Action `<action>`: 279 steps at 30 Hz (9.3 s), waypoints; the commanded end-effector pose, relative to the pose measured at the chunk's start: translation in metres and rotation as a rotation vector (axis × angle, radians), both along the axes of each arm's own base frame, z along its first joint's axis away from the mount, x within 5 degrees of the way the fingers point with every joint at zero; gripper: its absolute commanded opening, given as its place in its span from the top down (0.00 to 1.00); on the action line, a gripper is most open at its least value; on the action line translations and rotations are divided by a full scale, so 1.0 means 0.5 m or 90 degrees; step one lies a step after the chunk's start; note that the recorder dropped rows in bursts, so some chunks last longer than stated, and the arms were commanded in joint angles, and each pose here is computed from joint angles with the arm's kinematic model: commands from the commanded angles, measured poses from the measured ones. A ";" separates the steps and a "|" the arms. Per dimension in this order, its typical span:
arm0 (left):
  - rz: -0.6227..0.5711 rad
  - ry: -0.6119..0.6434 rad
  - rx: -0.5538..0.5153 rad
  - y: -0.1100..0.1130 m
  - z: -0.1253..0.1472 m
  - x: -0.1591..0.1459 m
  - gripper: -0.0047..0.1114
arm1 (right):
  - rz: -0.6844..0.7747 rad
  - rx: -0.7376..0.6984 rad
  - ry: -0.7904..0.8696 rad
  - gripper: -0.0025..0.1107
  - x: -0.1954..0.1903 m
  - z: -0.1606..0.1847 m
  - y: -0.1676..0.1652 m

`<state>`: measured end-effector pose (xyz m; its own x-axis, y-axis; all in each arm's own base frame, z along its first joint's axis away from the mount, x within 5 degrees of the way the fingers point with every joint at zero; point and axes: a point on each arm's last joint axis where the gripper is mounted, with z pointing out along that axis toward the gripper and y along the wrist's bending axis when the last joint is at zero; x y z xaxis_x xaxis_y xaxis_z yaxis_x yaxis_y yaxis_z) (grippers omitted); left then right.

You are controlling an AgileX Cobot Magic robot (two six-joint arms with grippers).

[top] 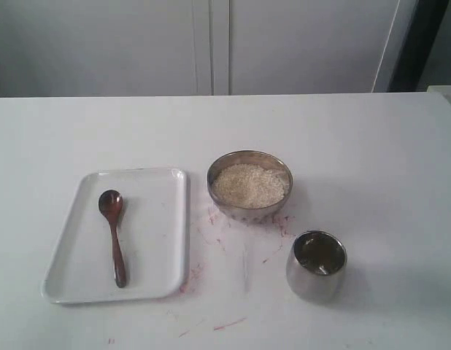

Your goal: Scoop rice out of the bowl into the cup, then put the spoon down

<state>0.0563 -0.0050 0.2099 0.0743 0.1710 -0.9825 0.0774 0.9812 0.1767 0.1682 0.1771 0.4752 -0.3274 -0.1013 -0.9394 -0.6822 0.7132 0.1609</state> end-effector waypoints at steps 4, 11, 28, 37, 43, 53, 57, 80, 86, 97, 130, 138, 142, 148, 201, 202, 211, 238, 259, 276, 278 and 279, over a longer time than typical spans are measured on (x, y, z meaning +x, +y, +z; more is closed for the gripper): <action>-0.002 -0.003 -0.006 0.000 0.003 -0.001 0.84 | 0.010 0.035 -0.127 0.98 -0.131 0.044 -0.139; -0.002 -0.003 -0.006 0.000 0.003 -0.001 0.84 | 0.006 0.097 -0.197 0.98 -0.240 0.046 -0.253; -0.002 -0.003 -0.006 0.000 0.003 -0.001 0.84 | 0.006 0.106 -0.216 0.98 -0.325 -0.056 -0.342; -0.002 -0.003 -0.006 0.000 0.003 -0.001 0.84 | 0.009 0.116 -0.217 0.98 -0.318 -0.131 -0.333; -0.002 -0.003 -0.006 0.000 0.003 -0.001 0.84 | 0.007 0.136 -0.224 0.98 -0.308 -0.180 -0.323; -0.002 -0.003 -0.006 0.000 0.003 -0.001 0.84 | 0.009 0.184 -0.230 0.98 -0.300 -0.275 -0.312; -0.002 -0.003 -0.006 0.000 0.003 -0.001 0.84 | 0.009 0.180 -0.218 0.98 -0.293 -0.316 -0.305; -0.002 -0.003 -0.006 0.000 0.003 -0.001 0.84 | -0.008 0.198 -0.189 0.98 -0.250 -0.507 -0.265; -0.002 -0.003 -0.006 0.000 0.003 -0.001 0.84 | -0.006 0.172 -0.179 0.98 -0.249 -0.520 -0.264; -0.002 -0.003 -0.006 0.000 0.003 -0.001 0.84 | 0.004 0.093 -0.138 0.98 -0.250 -0.545 -0.263; -0.002 -0.003 -0.006 0.000 0.003 -0.001 0.84 | 0.014 -0.019 -0.021 0.98 -0.257 -0.590 -0.267; -0.002 -0.003 -0.006 0.000 0.003 -0.001 0.84 | 0.014 -0.019 -0.021 0.98 -0.257 -0.590 -0.267; -0.002 -0.003 -0.006 0.000 0.003 -0.001 0.84 | 0.012 -0.012 -0.028 0.98 -0.258 -0.588 -0.269; -0.002 -0.003 -0.006 0.000 0.003 -0.001 0.84 | -0.041 0.014 -0.055 0.98 -0.257 -0.581 -0.281; -0.002 -0.003 -0.006 0.000 0.003 -0.001 0.84 | -0.533 -0.007 -0.058 0.98 -0.228 -0.581 -0.357; -0.002 -0.003 -0.006 0.000 0.003 -0.001 0.84 | -0.533 -0.007 -0.058 0.98 -0.228 -0.581 -0.357; -0.002 -0.003 -0.006 0.000 0.003 -0.001 0.84 | -0.533 -0.007 -0.058 0.98 -0.228 -0.581 -0.357; -0.002 -0.003 -0.006 0.000 0.003 -0.001 0.84 | -0.533 -0.007 -0.058 0.98 -0.228 -0.581 -0.357; -0.002 -0.003 -0.006 0.000 0.003 -0.001 0.84 | -0.533 -0.007 -0.058 0.98 -0.228 -0.581 -0.357; -0.002 -0.003 -0.006 0.000 0.003 -0.001 0.84 | -0.533 -0.007 -0.058 0.98 -0.228 -0.581 -0.357; -0.002 -0.003 -0.006 0.000 0.003 -0.001 0.84 | -0.533 -0.007 -0.058 0.98 -0.228 -0.581 -0.357; -0.002 -0.003 -0.006 0.000 0.003 -0.001 0.84 | -0.533 -0.007 -0.058 0.98 -0.228 -0.581 -0.357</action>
